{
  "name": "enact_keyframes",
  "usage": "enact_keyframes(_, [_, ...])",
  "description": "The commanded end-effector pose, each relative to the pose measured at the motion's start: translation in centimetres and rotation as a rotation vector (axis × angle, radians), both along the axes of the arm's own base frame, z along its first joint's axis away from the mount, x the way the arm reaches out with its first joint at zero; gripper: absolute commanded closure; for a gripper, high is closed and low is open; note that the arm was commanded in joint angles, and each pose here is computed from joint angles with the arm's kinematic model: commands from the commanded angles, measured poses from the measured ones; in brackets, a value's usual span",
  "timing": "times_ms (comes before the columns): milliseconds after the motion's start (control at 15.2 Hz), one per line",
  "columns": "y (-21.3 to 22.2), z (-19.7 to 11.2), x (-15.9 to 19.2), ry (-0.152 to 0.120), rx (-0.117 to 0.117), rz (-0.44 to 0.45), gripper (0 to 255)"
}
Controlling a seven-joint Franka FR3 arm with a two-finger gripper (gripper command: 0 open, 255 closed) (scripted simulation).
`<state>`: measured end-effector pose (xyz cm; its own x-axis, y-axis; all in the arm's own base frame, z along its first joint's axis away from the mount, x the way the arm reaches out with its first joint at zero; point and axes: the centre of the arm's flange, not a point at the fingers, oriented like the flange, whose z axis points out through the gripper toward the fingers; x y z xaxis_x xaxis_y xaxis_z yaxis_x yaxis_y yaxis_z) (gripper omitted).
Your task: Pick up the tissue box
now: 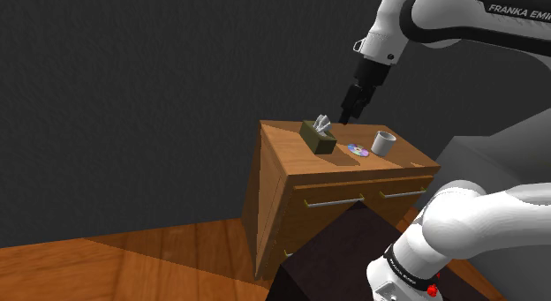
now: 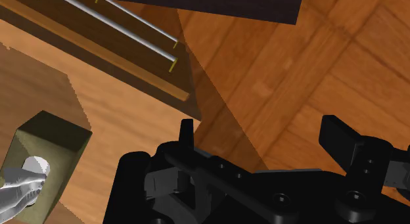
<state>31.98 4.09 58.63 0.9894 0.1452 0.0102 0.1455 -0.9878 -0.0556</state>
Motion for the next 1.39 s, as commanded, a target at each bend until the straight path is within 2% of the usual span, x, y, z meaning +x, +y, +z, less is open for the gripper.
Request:
enact_keyframes(0, [0.0, 0.0, 0.0, 0.000, 0.000, 0.000, 0])
enact_keyframes(660, [-13.3, -4.2, 5.4, -0.010, 0.120, 0.154, 0])
enact_keyframes(1320, [-25.0, -9.8, 12.7, -0.021, 0.240, 0.308, 0])
